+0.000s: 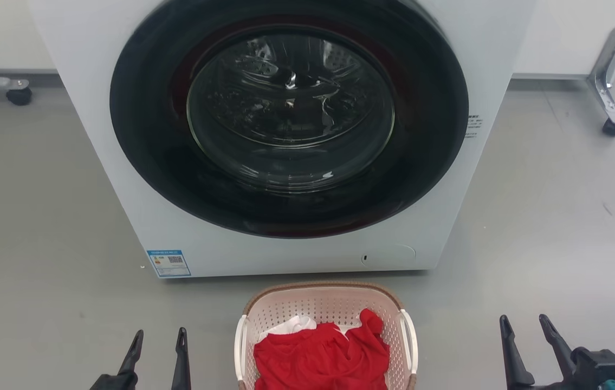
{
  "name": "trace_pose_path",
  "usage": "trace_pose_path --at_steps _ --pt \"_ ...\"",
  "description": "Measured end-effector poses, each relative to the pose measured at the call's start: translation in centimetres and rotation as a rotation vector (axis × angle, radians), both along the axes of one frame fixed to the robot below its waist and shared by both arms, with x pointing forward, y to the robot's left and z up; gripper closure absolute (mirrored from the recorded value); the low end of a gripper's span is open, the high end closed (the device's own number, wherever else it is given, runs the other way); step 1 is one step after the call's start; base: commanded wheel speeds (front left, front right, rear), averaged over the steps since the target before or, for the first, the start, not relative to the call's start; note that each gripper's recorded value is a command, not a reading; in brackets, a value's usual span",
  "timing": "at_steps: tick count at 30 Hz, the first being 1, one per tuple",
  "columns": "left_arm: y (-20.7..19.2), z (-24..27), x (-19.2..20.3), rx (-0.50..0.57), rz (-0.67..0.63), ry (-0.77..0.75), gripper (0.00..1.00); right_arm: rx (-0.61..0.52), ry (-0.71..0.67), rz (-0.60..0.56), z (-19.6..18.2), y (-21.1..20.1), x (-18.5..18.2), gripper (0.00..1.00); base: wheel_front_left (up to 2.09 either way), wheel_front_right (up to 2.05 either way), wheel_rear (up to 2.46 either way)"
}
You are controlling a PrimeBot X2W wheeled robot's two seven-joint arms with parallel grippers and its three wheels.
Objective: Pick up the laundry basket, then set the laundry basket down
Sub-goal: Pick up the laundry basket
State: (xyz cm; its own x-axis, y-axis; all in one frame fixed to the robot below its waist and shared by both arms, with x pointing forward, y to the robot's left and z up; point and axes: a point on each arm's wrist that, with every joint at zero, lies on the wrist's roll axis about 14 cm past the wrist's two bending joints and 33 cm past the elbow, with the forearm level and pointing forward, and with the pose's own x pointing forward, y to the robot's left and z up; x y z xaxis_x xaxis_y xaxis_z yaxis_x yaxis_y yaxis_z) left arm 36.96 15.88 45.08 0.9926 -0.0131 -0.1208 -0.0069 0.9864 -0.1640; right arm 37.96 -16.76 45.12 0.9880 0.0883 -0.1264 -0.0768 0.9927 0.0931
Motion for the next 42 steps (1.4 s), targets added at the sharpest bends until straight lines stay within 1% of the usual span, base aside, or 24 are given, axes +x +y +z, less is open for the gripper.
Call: trace_pose_path --at_steps 7,22,33,42 --pt "-0.2 -0.7 1.7 -0.005 -0.003 0.017 0.00 0.005 0.001 0.003 -0.2 0.1 2.0 0.00 0.00 0.00 0.00" --pt "-1.9 -3.6 6.7 -0.023 -0.035 0.069 0.00 0.009 0.076 0.007 -3.9 0.3 6.3 0.00 0.00 0.00 0.00" --pt "-2.9 -8.3 9.8 -0.035 -0.064 0.158 0.00 0.028 0.163 0.030 -8.5 1.6 9.0 0.00 0.00 0.00 0.00" --pt "-3.8 -14.7 10.1 -0.037 -0.116 0.353 0.00 0.042 0.309 0.057 -13.8 3.0 9.6 0.00 0.00 0.00 0.00"
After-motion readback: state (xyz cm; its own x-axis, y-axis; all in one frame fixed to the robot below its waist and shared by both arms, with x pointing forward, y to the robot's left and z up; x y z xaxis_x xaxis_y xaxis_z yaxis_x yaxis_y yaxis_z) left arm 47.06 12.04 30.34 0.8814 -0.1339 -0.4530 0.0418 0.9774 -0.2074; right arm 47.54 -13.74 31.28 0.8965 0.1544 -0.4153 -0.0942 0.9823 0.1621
